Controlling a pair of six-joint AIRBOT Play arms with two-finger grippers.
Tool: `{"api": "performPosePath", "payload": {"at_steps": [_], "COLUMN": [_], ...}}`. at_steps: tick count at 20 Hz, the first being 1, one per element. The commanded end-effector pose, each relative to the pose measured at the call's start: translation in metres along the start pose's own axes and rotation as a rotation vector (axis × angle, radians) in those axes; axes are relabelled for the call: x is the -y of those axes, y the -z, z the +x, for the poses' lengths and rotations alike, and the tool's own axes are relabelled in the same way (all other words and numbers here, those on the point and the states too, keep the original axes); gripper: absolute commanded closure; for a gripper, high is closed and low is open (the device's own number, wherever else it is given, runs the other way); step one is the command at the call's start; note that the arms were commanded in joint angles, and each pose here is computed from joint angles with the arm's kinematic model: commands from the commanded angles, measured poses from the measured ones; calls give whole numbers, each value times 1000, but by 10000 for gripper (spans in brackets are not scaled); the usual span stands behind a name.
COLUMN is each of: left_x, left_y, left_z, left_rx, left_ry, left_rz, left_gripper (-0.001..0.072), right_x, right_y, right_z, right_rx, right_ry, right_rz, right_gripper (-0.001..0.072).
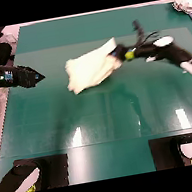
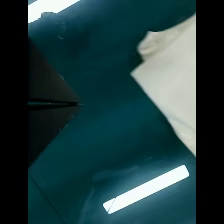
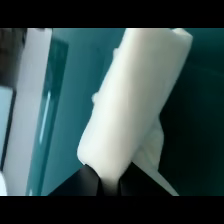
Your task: Fold the shirts.
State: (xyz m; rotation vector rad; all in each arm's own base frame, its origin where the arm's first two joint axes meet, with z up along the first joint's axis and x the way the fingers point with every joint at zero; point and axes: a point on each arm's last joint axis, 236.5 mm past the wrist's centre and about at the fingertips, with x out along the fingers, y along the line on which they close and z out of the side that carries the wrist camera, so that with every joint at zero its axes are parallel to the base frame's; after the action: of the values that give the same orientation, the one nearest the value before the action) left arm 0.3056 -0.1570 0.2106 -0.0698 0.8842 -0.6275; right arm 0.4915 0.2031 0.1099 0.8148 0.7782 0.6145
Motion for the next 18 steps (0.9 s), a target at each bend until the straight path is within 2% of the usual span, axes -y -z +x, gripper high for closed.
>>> {"api": "performPosePath", "payload": {"at_steps": [1,4,7,10,13,18], "left_x": [18,31,43,53,59,61], "left_y": [2,-1,-2,-5,-5,2], "left_z": [-1,-2,-4,-6,-8,-8], "left_rx": [-8,0,3,10,9,-22], "left_ry": [74,129,181,227,252,258], "left_rz": [-16,-46,-73,-102,-106,-121], "left_gripper": [684,684,684,684,684,684], "right_x": [13,56,106,175,218,262], "right_y": [-103,-157,-169,-133,-92,-15], "right_z": [-109,-219,-324,-399,-437,-456], "right_rx": [328,558,700,701,717,542], "right_ry": [41,126,219,401,444,675], "right_rz": [114,181,249,385,568,659], "right_gripper": [692,692,692,692,692,691]}}
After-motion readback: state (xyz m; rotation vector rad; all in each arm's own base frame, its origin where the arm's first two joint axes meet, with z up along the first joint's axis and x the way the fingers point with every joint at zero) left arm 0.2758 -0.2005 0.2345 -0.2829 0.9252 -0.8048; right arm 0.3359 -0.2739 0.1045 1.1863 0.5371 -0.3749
